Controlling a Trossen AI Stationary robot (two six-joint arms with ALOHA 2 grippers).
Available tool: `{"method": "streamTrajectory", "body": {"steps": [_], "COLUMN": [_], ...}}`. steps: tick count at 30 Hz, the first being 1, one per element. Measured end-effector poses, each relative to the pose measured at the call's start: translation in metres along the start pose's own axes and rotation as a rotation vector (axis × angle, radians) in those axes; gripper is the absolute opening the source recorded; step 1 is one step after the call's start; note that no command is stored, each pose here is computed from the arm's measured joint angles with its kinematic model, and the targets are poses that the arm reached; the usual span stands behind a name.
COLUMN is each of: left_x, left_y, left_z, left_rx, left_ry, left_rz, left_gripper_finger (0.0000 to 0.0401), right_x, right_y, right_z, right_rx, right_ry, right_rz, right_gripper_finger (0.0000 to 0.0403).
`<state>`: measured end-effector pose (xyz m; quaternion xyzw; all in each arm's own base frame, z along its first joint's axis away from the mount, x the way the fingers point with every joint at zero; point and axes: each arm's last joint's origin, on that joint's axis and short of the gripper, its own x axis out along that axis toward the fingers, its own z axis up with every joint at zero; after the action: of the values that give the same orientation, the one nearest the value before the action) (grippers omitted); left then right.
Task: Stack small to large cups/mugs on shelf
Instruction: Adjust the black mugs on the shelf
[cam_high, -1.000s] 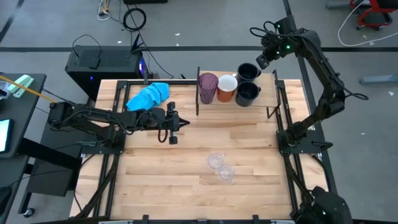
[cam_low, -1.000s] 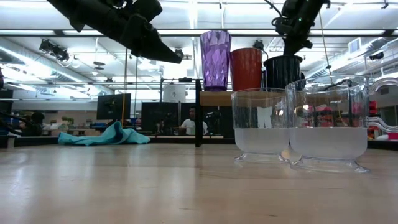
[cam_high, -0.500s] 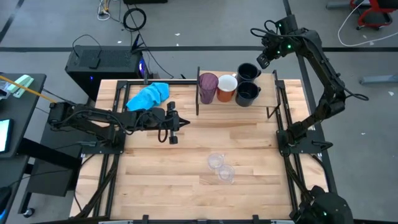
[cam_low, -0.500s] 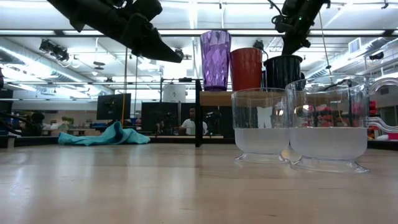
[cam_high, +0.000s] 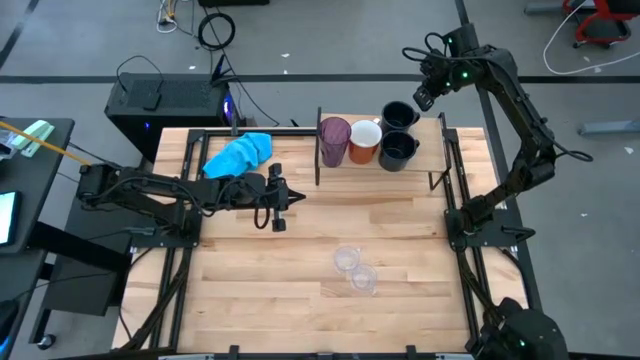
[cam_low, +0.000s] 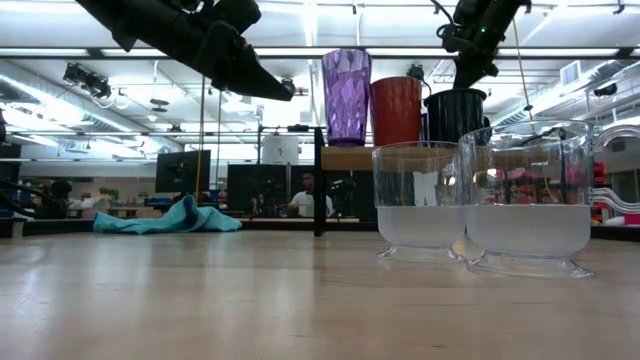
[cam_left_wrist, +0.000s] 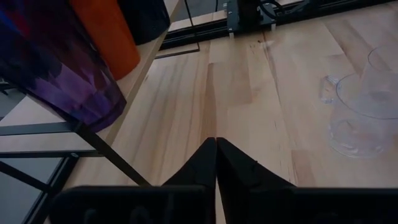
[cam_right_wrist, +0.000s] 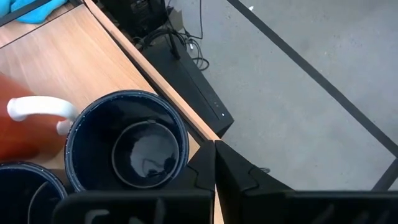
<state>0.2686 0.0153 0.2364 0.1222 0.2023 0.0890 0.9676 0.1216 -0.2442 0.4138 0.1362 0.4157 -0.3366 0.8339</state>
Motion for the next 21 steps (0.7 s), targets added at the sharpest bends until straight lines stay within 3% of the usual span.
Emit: {"method": "streamTrajectory", "body": {"steps": [21], "left_x": [0.0], "left_y": [0.0], "left_z": [0.0], "left_rx": [0.008], "left_ry": [-0.001], "left_rz": [0.0], "left_gripper_finger": [0.0013], "right_x": [-0.0001], "right_y": [0.0002], "right_z": [0.0007], "right_rx": [-0.063], "right_ry": [-0.015], "right_rz": [0.02], "right_gripper_finger": [0.0008]}}
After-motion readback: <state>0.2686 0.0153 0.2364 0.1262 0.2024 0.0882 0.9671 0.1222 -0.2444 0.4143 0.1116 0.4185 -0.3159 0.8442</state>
